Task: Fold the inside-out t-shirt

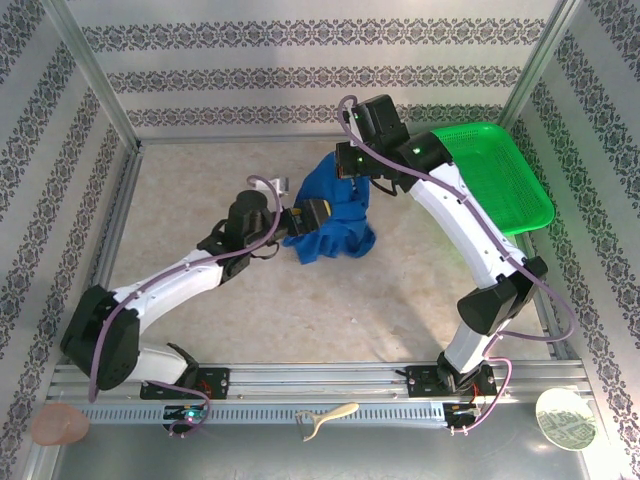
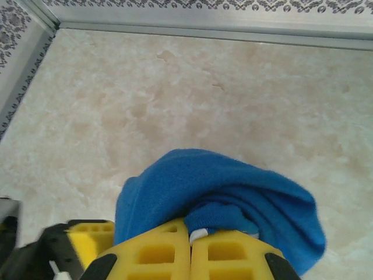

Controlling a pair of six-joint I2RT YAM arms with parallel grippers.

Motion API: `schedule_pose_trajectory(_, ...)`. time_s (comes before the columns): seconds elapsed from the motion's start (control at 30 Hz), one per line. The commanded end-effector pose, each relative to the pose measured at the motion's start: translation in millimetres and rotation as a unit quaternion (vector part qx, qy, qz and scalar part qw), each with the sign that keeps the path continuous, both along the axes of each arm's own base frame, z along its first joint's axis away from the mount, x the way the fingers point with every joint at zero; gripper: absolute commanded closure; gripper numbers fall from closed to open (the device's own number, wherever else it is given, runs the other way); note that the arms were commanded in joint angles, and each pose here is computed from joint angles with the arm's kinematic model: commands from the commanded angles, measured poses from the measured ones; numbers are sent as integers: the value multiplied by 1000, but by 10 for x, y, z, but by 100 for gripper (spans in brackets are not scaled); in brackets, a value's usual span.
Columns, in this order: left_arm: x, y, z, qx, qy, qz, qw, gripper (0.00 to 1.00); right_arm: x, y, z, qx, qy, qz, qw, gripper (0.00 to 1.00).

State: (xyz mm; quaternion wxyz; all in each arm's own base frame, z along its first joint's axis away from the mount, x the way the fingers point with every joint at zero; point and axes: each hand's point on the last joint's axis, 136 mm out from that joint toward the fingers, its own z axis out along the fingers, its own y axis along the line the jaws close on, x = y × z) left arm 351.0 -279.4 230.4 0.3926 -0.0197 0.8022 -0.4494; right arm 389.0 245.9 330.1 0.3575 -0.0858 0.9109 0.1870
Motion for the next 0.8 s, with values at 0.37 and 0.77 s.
schedule_pose_trajectory(0.37, 143, 1072, -1360, 71, 110, 160, 978, 100, -29, -376, 459, 114, -48, -51, 991, 100)
schedule_pose_trajectory(0.77, 40, 494, -104, 27, -16, 52, 998, 19, -53, -304, 95, 139, -15, -31, 990, 100)
